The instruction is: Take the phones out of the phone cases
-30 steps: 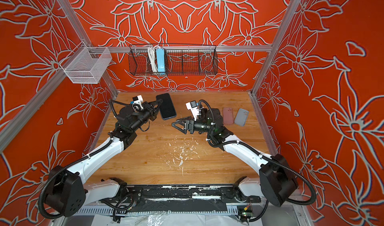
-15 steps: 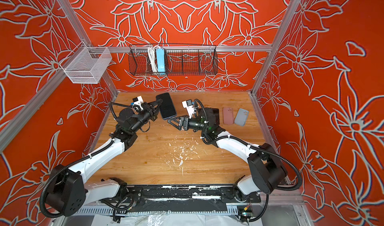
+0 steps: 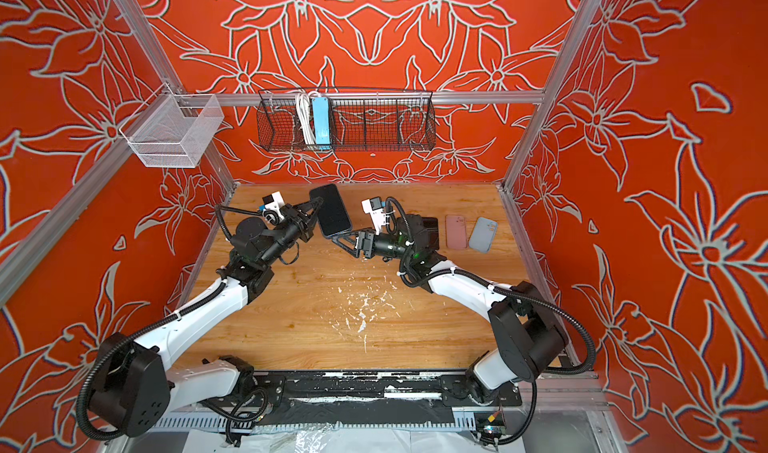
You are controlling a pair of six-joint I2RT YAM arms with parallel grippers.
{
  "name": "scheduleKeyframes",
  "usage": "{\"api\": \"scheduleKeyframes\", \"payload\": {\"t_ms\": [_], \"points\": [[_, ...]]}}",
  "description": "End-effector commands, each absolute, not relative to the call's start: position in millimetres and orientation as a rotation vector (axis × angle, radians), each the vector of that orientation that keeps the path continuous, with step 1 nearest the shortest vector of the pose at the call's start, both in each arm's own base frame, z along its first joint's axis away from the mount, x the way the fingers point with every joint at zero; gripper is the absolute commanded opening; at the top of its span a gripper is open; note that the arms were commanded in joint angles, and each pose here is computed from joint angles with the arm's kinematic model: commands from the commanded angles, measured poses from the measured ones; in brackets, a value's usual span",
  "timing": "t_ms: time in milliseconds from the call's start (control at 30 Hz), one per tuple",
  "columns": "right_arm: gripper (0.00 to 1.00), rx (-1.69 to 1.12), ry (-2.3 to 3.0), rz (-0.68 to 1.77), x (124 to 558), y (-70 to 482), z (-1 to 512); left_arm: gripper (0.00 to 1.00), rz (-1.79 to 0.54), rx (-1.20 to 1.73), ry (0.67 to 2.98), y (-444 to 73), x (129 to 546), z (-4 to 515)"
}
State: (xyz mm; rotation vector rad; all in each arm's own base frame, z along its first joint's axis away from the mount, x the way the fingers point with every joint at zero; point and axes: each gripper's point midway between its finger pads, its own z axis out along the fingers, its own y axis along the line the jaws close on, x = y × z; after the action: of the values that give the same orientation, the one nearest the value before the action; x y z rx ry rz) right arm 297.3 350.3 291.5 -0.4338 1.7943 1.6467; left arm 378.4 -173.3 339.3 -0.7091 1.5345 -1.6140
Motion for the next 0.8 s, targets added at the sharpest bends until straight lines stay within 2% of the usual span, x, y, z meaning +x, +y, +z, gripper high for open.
{"api": "scheduleKeyframes", "payload": {"t_ms": [0,567,767], "points": [[0.84,-0.390,1.760,1.660,307,353,302,0.00,-1.708,-0.607,1.417,-175,361,380],[0.77,-0.118,1.796,1.641,342,331,274,0.00,-1.759,-0.577,1.397,-181,348,394],[0.76,-0.081,1.740,1.667,348,324,280,0.00,-1.760,-0.567,1.404,-183,347,394]]}}
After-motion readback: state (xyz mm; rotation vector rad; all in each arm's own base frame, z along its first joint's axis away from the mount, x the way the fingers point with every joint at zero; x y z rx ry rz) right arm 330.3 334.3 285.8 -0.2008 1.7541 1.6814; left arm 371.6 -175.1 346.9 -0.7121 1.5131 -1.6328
